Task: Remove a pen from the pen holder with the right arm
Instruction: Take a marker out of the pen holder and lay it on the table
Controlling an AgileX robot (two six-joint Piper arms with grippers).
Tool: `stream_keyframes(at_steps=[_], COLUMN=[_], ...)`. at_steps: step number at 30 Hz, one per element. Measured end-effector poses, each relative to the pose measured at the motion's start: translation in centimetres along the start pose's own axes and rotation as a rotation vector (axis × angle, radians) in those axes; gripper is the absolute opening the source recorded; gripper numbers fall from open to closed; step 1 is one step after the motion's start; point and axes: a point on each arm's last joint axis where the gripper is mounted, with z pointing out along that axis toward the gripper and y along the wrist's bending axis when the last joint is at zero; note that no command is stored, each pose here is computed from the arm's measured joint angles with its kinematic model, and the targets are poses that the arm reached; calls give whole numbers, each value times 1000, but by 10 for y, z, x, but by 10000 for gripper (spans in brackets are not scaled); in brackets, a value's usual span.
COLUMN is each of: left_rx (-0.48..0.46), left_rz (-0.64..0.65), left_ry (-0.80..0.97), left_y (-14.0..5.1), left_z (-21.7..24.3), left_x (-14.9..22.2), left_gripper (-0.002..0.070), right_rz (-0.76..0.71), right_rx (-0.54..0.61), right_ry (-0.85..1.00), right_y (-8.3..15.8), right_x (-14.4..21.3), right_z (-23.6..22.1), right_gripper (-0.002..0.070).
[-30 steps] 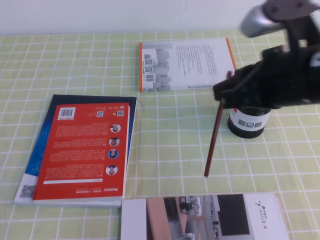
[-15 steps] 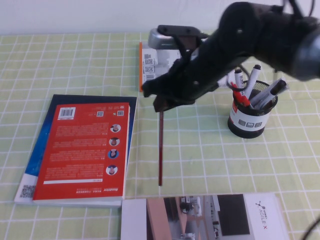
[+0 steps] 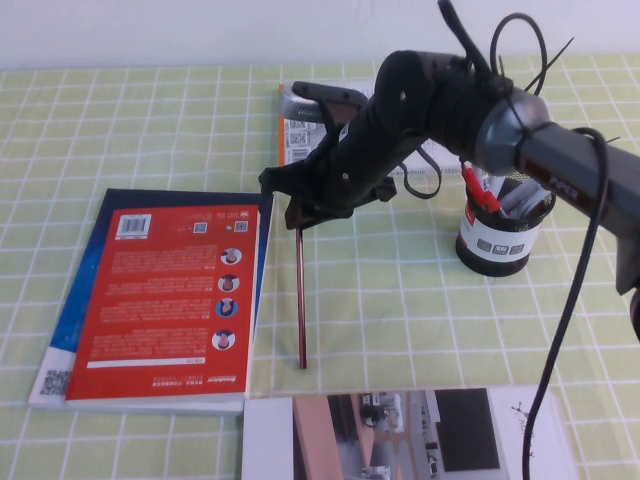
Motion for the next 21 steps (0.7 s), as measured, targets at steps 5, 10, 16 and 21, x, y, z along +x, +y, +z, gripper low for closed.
stream_keyframes(at_steps=[5,10,16,21], left_rx=[0,0,0,0], left_rz=[0,0,0,0], left_ry=[0,0,0,0], left_y=[0,0,0,0], left_z=[0,0,0,0], left_x=[0,0,0,0], left_gripper=[-5,-5,-5,-5], right_rz=[26,7,-3,-39], right_rx=[-2,31,46,83], right_ry=[-14,-8,-2,15], right_y=[-7,-13,-15,-14], right_x=[-2,-1,-1,0], right_z=[13,18,20,4], right_gripper=[19,88,270,304])
